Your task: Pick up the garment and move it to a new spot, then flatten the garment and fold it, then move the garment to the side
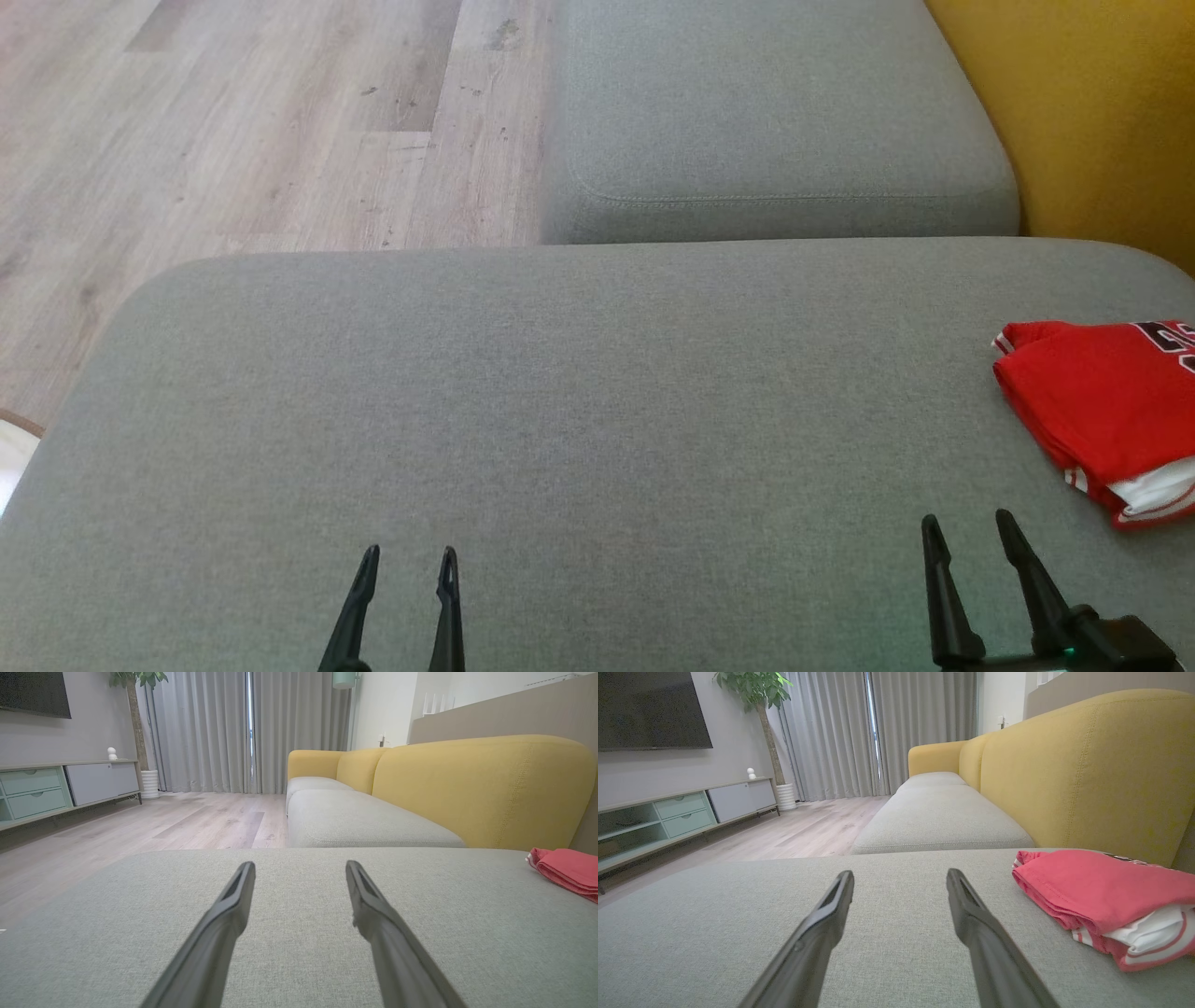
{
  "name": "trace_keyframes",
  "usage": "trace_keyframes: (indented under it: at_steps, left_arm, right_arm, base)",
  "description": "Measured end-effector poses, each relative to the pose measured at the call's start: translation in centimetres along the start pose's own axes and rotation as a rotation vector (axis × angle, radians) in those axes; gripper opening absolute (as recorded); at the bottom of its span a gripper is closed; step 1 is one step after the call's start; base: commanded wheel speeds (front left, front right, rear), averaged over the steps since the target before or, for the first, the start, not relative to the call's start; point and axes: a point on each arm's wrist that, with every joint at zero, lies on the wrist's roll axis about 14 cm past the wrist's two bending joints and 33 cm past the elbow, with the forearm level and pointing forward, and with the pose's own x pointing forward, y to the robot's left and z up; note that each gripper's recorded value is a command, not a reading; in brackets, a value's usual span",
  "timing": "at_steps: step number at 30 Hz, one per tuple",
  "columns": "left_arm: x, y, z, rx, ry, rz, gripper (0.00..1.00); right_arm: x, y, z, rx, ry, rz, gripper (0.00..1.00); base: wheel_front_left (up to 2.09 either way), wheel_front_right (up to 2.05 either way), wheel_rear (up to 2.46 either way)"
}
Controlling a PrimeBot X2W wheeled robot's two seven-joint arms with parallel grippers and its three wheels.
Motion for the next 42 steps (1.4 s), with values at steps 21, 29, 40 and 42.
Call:
trace_keyframes:
  at_steps: [21, 29, 40, 42]
  left_arm:
    - [-0.9, 0.2, -3.3, -0.043, 0.119, 0.007, 0.0]
    - [-0.8, 0.6, -4.1, -0.149, 0.164, 0.03, 0.0]
    - [0.1, 1.4, -4.3, -0.278, 0.186, 0.06, 0.0]
    - [0.2, 1.5, -4.4, -0.29, 0.187, 0.063, 0.0]
  right_arm:
    - [-1.3, -0.6, -3.3, 0.059, 0.108, -0.038, 0.0]
    - [-1.2, -1.2, -3.7, 0.166, 0.122, -0.076, 0.0]
    - [-0.3, -1.8, -3.5, 0.294, 0.115, -0.112, 0.0]
    - [-0.3, -1.8, -3.5, 0.305, 0.116, -0.117, 0.0]
  base:
    - [0.0, 0.0, 0.0]
    - [0.0, 0.0, 0.0]
    - [0.0, 0.0, 0.0]
    - [0.0, 0.0, 0.0]
